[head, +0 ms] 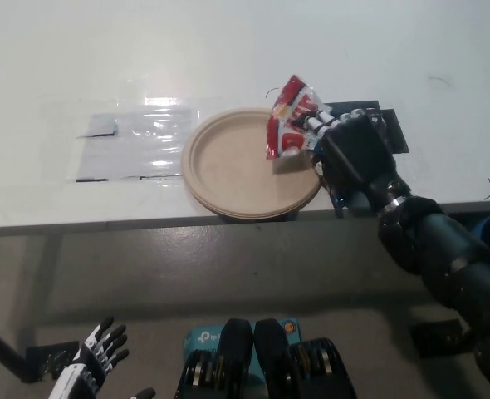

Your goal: The robot picks up a small bag of sunflower seeds on the right hand side and take it to the empty plate on the left hand side then pours some sunflower seeds on to the plate.

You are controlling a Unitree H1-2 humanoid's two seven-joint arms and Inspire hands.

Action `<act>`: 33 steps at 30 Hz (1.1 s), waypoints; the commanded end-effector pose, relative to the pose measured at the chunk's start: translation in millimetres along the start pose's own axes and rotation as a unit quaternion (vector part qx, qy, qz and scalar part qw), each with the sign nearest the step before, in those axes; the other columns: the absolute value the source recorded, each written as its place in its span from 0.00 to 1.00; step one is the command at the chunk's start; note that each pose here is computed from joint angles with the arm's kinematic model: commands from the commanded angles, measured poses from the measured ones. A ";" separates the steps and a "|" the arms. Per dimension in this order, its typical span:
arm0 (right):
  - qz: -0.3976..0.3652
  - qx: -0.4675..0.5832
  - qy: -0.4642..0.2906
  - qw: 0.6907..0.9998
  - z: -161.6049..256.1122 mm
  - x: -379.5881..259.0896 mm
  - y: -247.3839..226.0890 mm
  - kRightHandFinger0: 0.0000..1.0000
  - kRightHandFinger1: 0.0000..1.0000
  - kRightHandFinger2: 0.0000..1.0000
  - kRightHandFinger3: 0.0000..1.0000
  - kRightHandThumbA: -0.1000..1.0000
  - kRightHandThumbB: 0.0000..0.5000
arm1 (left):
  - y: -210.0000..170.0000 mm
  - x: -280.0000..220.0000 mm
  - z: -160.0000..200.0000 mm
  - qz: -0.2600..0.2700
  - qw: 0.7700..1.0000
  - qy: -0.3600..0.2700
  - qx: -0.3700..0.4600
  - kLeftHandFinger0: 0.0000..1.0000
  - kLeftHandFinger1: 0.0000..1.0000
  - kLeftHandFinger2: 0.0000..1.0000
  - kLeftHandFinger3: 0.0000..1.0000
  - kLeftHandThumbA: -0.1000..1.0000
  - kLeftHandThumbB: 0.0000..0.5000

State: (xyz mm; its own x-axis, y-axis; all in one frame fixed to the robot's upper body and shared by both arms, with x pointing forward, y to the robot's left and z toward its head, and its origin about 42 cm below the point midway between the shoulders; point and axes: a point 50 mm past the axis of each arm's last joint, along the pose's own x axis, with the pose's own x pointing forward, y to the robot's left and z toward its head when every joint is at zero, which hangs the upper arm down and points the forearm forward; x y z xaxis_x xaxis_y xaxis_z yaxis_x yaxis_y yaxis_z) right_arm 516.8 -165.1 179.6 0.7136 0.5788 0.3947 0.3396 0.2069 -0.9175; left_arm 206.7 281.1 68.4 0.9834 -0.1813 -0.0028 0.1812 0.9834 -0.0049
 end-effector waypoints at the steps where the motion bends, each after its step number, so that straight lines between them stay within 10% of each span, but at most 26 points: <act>1: -0.046 -0.079 -0.064 0.994 -12.4 35.9 -41.4 0.00 0.00 0.65 0.53 0.00 0.47 | 0.8 -1.1 9.3 0.002 1.000 -0.022 0.003 1.00 1.00 1.00 1.00 1.00 0.57; 10: -0.037 -0.122 -0.113 0.985 -29.5 24.1 -50.7 0.00 0.00 0.25 0.11 0.00 0.60 | 0.1 1.2 10.8 -0.003 1.000 -0.020 0.002 1.00 1.00 1.00 1.00 1.00 0.58; 15: -0.042 -0.164 -0.147 0.975 -36.6 25.6 -62.7 0.00 0.00 0.11 0.13 0.00 0.60 | 1.3 5.0 12.0 -0.005 1.000 -0.024 0.008 1.00 1.00 1.00 1.00 1.00 0.58; 19: -0.042 -0.183 -0.159 0.969 -41.3 27.8 -70.8 0.00 0.00 0.20 0.03 0.00 0.47 | 2.2 6.3 13.2 -0.009 1.000 -0.022 0.009 1.00 1.00 1.00 1.00 1.00 0.60; 24: -0.039 -0.212 -0.182 0.959 -44.0 32.8 -80.6 0.00 0.00 0.49 0.07 0.00 0.56 | 1.6 6.1 14.1 -0.011 1.000 -0.023 0.006 1.00 1.00 1.00 1.00 1.00 0.61; 27: -0.038 -0.197 -0.176 0.964 -45.5 40.9 -89.0 0.00 0.05 0.51 0.00 0.00 0.44 | 1.2 6.1 14.1 -0.009 1.000 -0.022 0.011 1.00 1.00 1.00 1.00 1.00 0.58; 33: -0.076 -0.219 -0.158 0.960 -40.8 74.0 -115.9 0.00 0.00 0.44 0.13 0.00 0.57 | 3.7 5.0 13.6 -0.016 1.000 -0.017 0.013 1.00 1.00 1.00 1.00 1.00 0.61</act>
State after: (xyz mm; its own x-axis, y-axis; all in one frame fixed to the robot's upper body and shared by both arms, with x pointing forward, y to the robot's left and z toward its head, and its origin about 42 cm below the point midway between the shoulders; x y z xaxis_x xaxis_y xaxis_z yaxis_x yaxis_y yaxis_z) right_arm 536.8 -195.9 248.7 0.5038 0.7978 0.3311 0.5786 -0.0270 -0.8152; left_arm 213.0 279.0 73.8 0.9813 -0.1919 0.0147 0.1919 0.9814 -0.0003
